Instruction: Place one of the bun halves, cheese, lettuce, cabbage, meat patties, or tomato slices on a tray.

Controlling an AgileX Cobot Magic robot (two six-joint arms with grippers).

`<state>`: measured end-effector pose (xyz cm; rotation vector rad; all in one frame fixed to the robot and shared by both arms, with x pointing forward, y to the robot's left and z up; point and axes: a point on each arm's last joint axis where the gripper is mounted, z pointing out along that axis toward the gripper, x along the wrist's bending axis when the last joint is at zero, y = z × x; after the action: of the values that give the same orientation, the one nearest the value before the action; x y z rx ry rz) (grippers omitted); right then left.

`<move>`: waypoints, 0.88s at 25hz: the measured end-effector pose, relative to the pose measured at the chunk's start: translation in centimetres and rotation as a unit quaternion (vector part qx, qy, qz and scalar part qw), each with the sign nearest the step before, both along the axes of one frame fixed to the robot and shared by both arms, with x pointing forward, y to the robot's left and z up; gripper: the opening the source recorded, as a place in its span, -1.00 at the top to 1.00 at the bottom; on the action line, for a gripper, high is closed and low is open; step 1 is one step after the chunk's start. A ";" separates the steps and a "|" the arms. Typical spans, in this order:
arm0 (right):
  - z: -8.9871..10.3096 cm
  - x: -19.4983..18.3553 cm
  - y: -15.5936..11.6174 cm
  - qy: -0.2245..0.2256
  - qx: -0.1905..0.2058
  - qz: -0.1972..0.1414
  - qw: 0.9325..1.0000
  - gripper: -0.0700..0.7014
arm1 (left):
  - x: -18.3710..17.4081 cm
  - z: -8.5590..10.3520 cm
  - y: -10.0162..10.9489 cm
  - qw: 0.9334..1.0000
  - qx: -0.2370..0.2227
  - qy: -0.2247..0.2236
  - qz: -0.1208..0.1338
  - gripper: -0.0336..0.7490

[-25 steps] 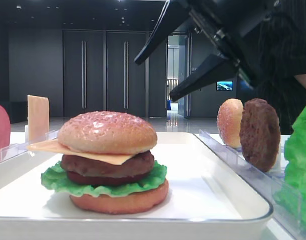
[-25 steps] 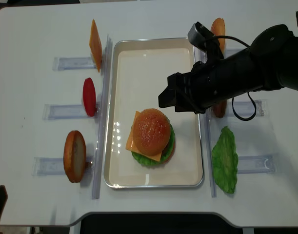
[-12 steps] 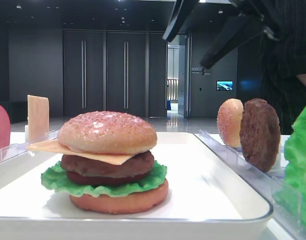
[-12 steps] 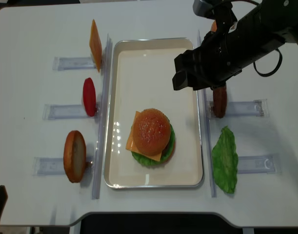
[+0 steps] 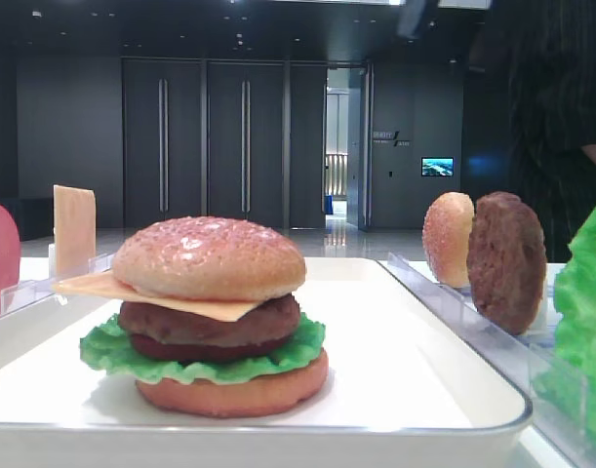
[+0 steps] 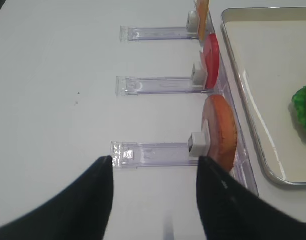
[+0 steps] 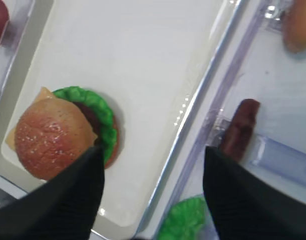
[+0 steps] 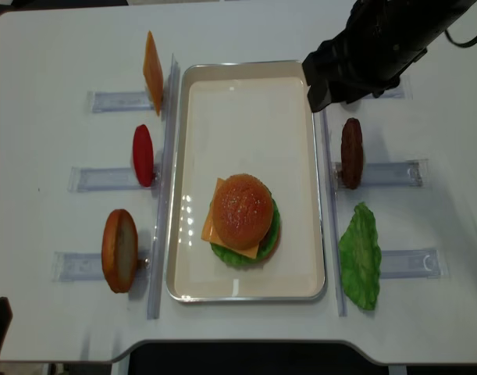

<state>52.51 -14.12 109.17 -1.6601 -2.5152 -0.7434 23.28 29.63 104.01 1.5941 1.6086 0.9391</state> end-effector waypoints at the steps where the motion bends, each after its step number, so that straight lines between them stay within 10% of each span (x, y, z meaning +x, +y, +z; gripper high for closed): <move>1: 0.3 0.3 -0.5 -0.001 -0.005 -0.006 1.000 -0.26 | 0.0 0.0 0.0 1.000 0.000 0.000 0.000 -0.13; 11: 0.2 3.1 -10.2 0.001 -0.065 -0.124 0.990 -0.26 | 0.0 0.0 0.0 1.000 0.000 0.000 0.000 -0.11; 22: -0.1 3.1 -17.2 0.002 -0.149 -0.133 0.980 -0.26 | 0.0 0.0 0.0 1.000 0.000 0.000 0.000 -0.10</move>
<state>55.66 -31.31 109.10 -2.1214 -2.5320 -0.3843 23.28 29.63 104.01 1.5941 1.6086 0.9391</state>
